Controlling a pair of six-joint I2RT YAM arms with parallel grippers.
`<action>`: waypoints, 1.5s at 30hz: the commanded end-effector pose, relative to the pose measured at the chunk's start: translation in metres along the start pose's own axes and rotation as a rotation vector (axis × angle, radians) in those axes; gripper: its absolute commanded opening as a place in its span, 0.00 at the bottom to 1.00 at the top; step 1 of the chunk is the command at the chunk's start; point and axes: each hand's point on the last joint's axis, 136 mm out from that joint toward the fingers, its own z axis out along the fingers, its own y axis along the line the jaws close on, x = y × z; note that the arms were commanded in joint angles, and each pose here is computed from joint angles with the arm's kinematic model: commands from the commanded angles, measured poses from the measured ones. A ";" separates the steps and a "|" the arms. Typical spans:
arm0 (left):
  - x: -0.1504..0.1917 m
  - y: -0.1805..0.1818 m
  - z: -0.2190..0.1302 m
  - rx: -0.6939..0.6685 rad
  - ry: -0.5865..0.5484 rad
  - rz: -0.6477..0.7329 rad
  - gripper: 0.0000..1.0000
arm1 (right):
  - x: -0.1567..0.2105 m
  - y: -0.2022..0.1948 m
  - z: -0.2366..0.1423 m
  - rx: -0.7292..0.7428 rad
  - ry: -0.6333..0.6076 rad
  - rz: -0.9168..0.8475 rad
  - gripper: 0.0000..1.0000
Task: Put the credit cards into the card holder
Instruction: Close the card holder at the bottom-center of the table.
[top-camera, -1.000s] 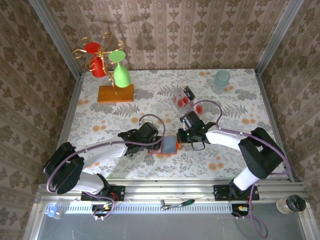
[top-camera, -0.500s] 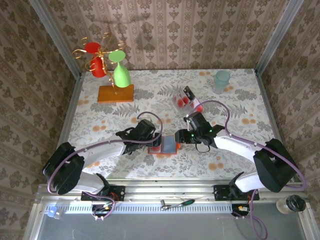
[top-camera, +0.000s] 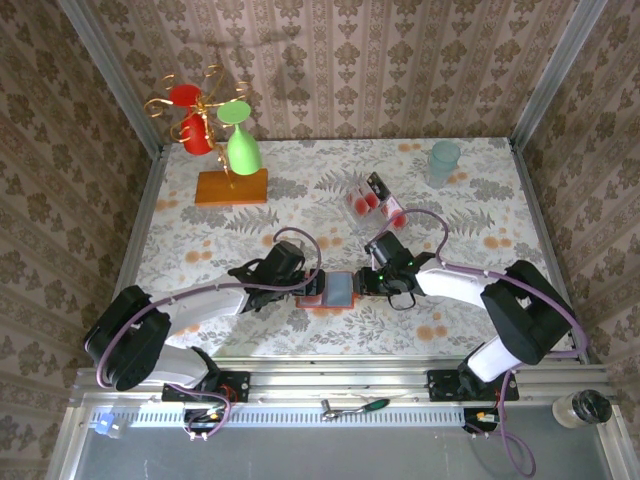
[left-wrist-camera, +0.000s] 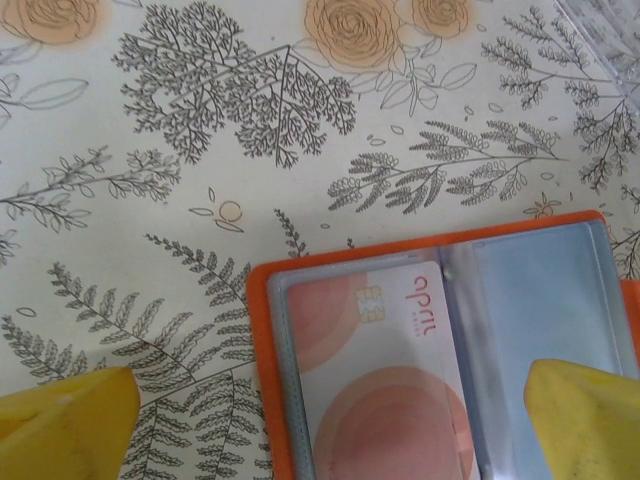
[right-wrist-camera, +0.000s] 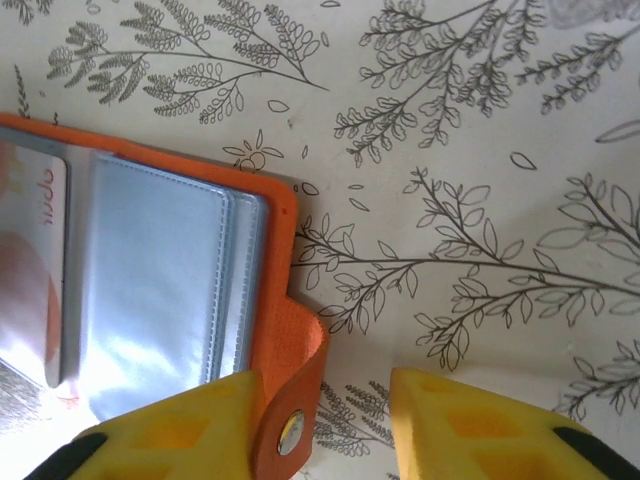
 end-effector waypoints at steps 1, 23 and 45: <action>0.000 -0.002 0.001 0.027 -0.006 -0.005 1.00 | -0.003 -0.003 0.005 0.020 -0.019 -0.006 0.27; 0.015 -0.007 0.023 0.051 0.043 -0.015 1.00 | -0.002 -0.003 0.010 0.015 -0.007 -0.006 0.00; 0.008 -0.032 0.026 0.088 0.038 0.014 1.00 | -0.001 -0.002 0.013 0.005 -0.002 0.002 0.00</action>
